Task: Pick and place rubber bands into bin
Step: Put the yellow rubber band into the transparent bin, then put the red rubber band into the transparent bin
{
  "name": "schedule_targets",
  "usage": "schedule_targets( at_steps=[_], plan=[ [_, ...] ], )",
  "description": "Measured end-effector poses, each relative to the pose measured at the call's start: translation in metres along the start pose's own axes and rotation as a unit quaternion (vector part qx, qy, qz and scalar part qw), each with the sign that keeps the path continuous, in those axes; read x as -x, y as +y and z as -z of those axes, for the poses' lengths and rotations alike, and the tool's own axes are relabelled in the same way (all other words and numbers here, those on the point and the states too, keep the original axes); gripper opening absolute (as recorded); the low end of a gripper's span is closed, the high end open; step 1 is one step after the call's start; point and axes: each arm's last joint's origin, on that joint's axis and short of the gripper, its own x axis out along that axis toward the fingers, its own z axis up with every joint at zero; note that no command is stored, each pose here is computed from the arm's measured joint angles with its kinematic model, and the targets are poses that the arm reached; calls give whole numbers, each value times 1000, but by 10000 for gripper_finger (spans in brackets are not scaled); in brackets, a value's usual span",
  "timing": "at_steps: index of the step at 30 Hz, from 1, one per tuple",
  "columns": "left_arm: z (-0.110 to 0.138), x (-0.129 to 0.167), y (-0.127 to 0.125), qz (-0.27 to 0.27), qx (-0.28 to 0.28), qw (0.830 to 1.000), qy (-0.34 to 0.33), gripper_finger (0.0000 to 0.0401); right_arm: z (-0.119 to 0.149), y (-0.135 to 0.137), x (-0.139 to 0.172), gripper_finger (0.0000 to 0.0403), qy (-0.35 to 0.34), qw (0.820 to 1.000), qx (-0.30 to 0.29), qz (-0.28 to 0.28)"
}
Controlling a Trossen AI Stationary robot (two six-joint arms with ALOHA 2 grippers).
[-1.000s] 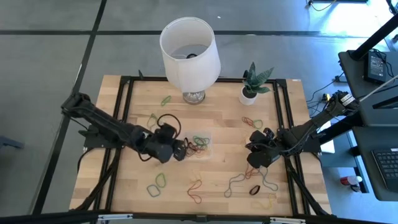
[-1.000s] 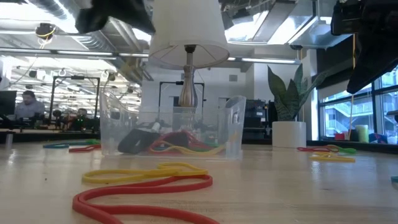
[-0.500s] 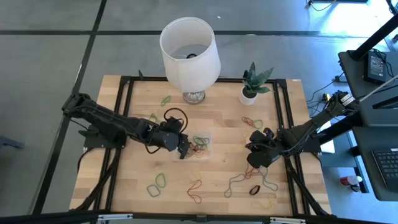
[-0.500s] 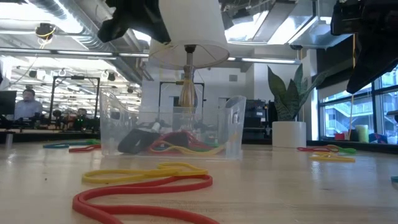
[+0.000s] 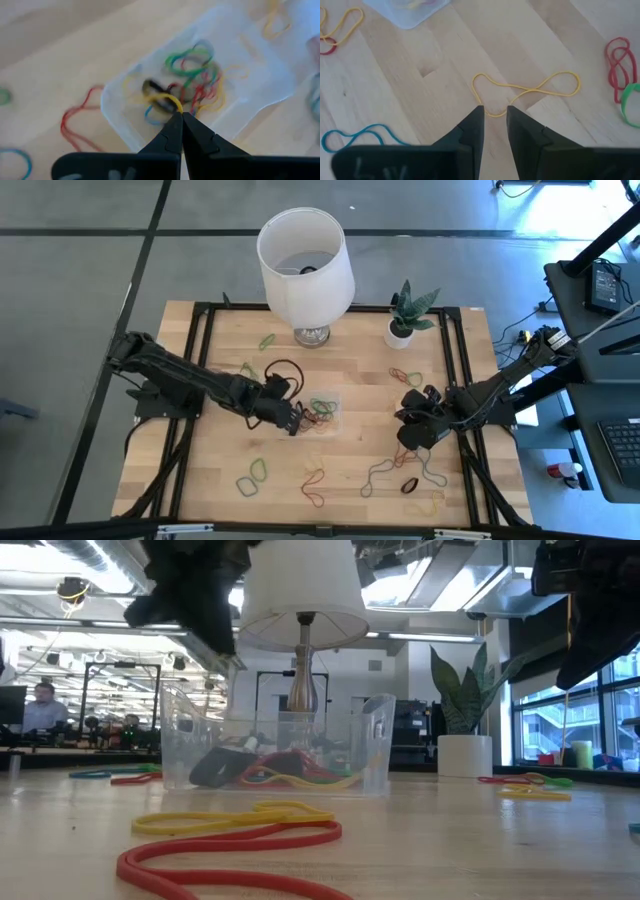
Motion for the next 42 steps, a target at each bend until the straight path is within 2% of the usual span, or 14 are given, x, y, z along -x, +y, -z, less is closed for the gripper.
schedule_targets(
  at_steps=[7, 12, 21, 27, 33, 36, 39, 42],
  plan=[
    [14, -31, -5, -35, 19, 997, 63, 4, 0, 0, 0, 86, -4, 1000, 0, 1],
    [19, -41, -6, -44, 18, 995, 90, 40, 0, 0, 0, 86, -4, 1000, 0, 1],
    [10, -25, -4, -26, 17, 998, 55, 137, 0, 0, 0, 86, -5, 1000, -1, -1],
    [-6, -6, 3, 5, -4, 999, 42, 159, -1, 1, 0, 86, -7, 1000, -1, -1],
    [-22, 4, 13, 19, -25, 998, 50, 133, -1, 0, 0, 86, -15, 1000, -2, 3],
    [-30, 9, 23, 26, -40, 996, 75, 90, -2, 0, 0, 86, -16, 1000, -5, 2],
    [-40, 18, 33, 32, -87, 993, 79, 24, -4, 0, -1, 86, -20, 1000, -14, 0],
    [-49, 27, 46, 34, -146, 986, 77, 5, -10, 0, -3, 86, -27, 999, -33, -5]
  ],
)
